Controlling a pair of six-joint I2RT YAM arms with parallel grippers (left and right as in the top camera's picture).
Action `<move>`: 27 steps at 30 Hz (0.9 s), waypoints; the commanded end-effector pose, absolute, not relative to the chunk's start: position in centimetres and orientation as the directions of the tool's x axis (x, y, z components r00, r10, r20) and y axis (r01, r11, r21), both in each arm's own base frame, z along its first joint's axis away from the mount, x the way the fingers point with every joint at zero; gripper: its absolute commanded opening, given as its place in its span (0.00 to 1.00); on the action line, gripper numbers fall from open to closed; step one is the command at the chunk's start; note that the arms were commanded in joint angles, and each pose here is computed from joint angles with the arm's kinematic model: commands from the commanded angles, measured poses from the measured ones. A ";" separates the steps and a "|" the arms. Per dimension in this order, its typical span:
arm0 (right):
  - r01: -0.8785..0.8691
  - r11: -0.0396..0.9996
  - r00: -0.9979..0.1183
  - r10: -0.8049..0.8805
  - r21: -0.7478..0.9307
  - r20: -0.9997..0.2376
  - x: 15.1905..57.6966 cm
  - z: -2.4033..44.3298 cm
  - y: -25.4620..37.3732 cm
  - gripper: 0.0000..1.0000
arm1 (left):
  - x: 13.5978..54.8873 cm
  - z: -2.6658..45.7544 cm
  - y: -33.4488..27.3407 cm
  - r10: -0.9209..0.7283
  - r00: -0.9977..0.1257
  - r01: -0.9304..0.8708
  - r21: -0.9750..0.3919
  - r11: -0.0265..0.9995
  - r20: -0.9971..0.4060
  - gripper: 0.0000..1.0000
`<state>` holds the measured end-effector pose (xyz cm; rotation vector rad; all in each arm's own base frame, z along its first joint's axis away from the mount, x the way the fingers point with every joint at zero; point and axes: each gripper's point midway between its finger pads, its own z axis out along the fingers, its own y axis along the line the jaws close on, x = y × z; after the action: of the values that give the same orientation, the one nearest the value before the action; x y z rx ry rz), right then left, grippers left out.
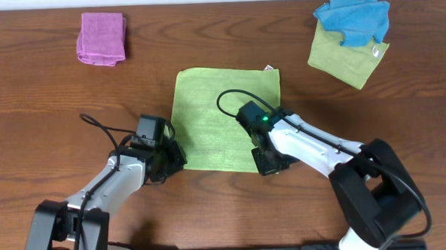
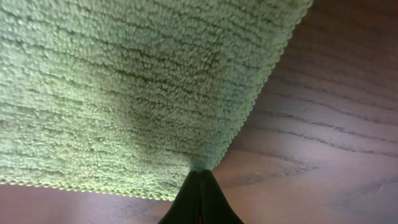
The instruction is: Fold the cloth
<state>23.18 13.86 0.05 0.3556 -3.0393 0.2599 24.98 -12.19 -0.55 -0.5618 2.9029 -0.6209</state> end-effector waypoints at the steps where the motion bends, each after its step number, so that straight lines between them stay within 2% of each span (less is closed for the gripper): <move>1: -0.198 0.965 -0.980 -0.199 -0.170 0.014 24.1 1.8 13.6 0.01 | 22.3 -2.2 -11.7 -0.370 -0.927 -0.363 -0.365 0.857 0.053 0.06; 4: -0.188 0.970 -0.979 -0.197 -0.156 -0.046 24.6 3.4 13.7 0.01 | 22.0 -2.2 -11.7 -0.370 -0.927 -0.367 -0.361 0.857 0.064 0.06; 10: -0.177 0.973 -0.974 -0.194 -0.148 -0.116 24.9 5.7 13.5 0.02 | 22.6 -0.3 -12.9 -0.354 -0.934 -0.336 -0.442 0.832 0.044 0.06; 14: -0.163 0.979 -0.971 -0.182 -0.124 -0.156 25.1 7.0 13.4 0.01 | 24.0 2.8 -13.2 -0.356 -0.932 -0.278 -0.504 0.818 -0.064 0.06; 17: -0.142 0.989 -0.968 -0.149 -0.050 -0.204 25.1 8.9 13.6 0.02 | 25.5 6.7 -12.4 -0.376 -0.899 -0.215 -0.524 0.824 -0.223 0.06; 18: -0.133 0.991 -0.966 -0.135 -0.025 -0.221 25.2 9.6 13.5 0.06 | 25.7 7.5 -11.9 -0.378 -0.888 -0.204 -0.512 0.834 -0.262 0.06; 20: -0.117 0.993 -0.961 -0.108 0.021 -0.254 25.1 11.2 13.2 0.34 | 25.9 9.2 -11.1 -0.370 -0.862 -0.166 -0.497 0.852 -0.347 0.08; 22: -0.102 0.992 -0.953 -0.077 0.070 -0.294 24.7 13.1 12.5 0.48 | 25.9 10.6 -11.1 -0.348 -0.846 -0.114 -0.502 0.858 -0.404 0.25; 23: -0.096 0.992 -0.949 -0.066 0.084 -0.308 24.5 13.8 12.3 0.54 | 25.9 11.1 -11.1 -0.347 -0.839 -0.102 -0.506 0.856 -0.418 0.28; 24: -0.089 0.990 -0.942 -0.049 0.106 -0.332 24.2 14.8 11.9 0.70 | 25.9 11.6 -11.1 -0.350 -0.831 -0.092 -0.513 0.853 -0.433 0.36; 25: -0.108 0.984 -0.931 -0.050 0.142 -0.362 23.9 15.9 12.0 0.83 | 26.0 12.1 -11.1 -0.353 -0.823 -0.083 -0.520 0.850 -0.446 0.62; 26: -0.146 0.971 -0.917 -0.061 0.188 -0.395 23.5 17.1 12.6 0.88 | 26.0 12.3 -11.1 -0.354 -0.818 -0.078 -0.523 0.849 -0.453 0.96; 27: -0.174 0.958 -0.903 -0.063 0.229 -0.424 23.3 18.1 13.1 0.92 | 26.0 12.4 -11.1 -0.354 -0.816 -0.075 -0.523 0.849 -0.456 0.95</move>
<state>24.17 11.86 16.11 0.1403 -3.5152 -0.2617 25.38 -11.38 11.22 -0.3398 2.5075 -0.6953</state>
